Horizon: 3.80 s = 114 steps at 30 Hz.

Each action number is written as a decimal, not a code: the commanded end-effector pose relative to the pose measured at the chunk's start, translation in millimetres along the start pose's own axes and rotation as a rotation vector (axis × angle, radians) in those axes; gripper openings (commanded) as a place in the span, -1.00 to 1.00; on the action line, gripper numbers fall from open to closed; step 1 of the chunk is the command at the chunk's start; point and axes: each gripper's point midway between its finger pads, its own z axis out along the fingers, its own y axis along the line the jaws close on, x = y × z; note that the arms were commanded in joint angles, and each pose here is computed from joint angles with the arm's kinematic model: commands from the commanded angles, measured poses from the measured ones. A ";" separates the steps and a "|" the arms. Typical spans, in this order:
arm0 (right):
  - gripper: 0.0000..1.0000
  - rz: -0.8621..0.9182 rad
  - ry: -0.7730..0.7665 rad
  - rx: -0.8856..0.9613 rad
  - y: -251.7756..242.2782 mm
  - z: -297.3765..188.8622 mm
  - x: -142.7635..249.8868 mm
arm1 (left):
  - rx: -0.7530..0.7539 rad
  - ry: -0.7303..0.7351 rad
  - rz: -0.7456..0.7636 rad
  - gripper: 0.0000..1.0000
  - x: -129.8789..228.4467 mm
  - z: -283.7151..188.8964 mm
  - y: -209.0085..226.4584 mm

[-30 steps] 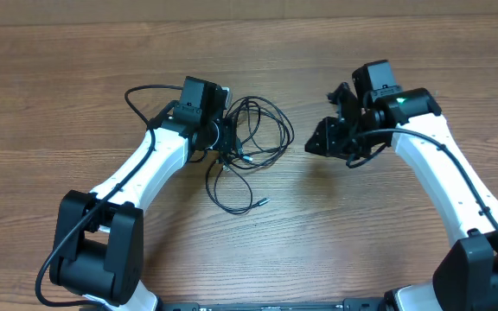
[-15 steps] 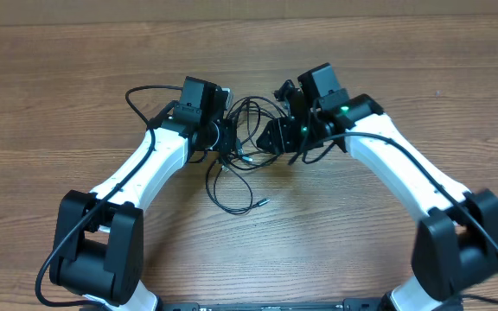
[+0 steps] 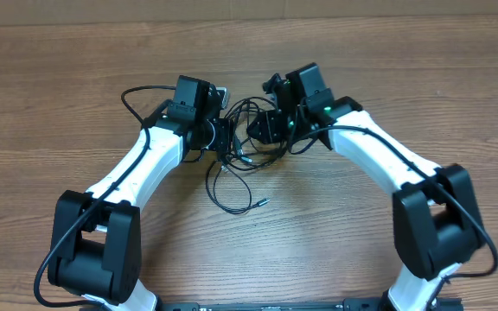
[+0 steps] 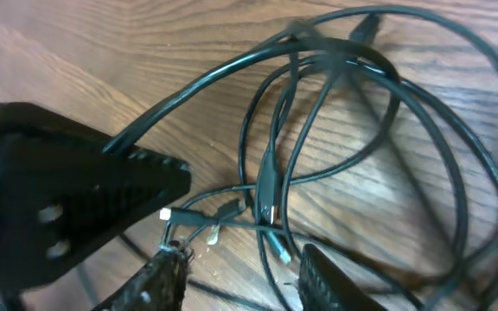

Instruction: Untangle cables

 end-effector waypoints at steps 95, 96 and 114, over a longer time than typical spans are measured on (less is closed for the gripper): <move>-0.92 0.206 -0.441 0.594 -107.3 -27.8 -27.7 | 0.028 0.000 0.026 -0.92 -2.4 0.2 -3.4; -0.92 0.208 -0.461 0.627 -111.7 -32.4 -29.8 | 0.028 0.000 0.026 -0.92 -2.4 0.2 -3.4; -0.93 0.122 -0.425 0.434 -45.5 -79.3 -37.5 | 0.027 0.000 0.026 -0.92 -2.5 0.2 -3.1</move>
